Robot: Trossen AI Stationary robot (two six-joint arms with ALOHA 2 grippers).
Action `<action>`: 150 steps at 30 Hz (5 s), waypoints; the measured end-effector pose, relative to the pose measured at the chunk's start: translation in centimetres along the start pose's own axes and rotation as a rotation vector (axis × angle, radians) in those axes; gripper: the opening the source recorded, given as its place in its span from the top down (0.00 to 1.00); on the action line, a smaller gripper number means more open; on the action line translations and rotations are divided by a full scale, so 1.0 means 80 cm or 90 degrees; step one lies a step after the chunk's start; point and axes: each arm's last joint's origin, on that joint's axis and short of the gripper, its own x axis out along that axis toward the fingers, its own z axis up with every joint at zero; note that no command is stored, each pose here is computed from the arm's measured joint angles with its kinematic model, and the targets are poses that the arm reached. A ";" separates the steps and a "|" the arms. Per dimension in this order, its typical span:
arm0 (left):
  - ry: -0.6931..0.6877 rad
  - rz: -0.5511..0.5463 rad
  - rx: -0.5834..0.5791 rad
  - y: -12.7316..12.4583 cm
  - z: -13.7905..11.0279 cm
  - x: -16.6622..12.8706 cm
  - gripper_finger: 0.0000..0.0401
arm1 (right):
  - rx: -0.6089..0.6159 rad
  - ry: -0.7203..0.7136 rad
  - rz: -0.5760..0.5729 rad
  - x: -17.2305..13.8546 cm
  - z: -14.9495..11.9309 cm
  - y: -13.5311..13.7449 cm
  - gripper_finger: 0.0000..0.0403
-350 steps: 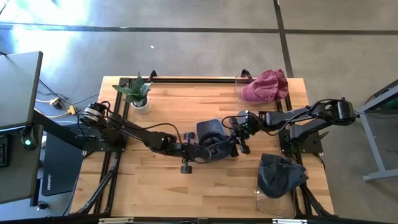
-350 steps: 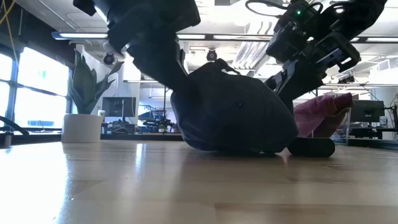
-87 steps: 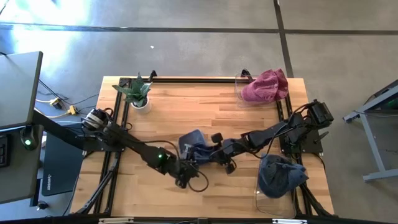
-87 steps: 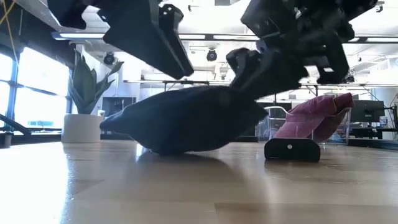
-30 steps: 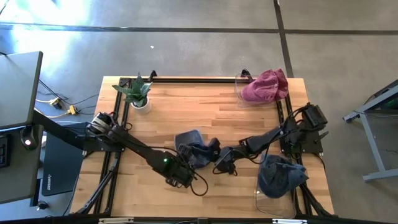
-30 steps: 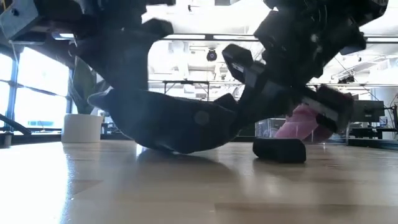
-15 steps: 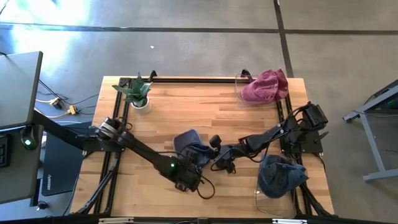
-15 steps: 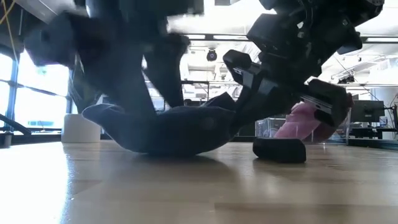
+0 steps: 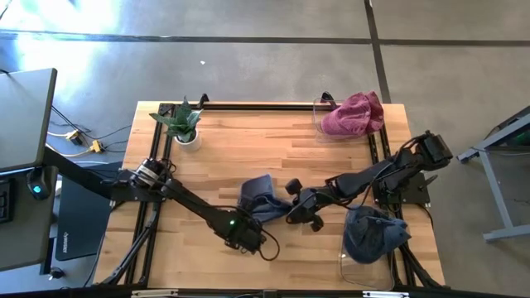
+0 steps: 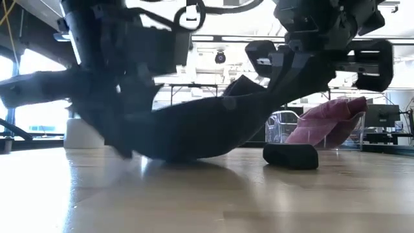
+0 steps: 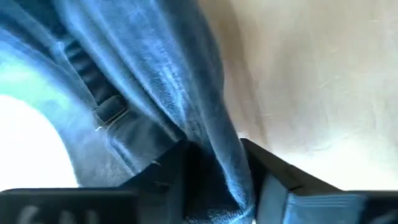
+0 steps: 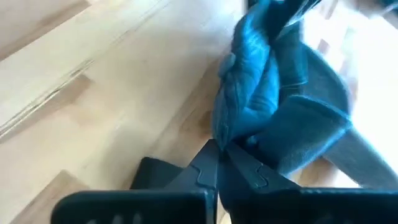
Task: Pick & Place hat
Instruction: Put the blue cap into the bottom transparent bin
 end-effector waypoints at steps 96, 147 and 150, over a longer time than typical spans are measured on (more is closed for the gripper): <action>-0.533 -0.112 0.026 0.170 -0.024 -0.108 1.00 | 0.325 -0.265 0.351 -0.061 -0.011 -0.090 0.27; -0.328 0.062 -0.263 0.202 -0.035 -0.069 0.31 | 0.462 -0.189 0.353 -0.333 0.072 0.065 0.99; -0.326 0.074 -0.281 0.201 -0.035 -0.069 0.31 | 0.497 -0.151 0.327 -0.328 0.063 0.084 0.99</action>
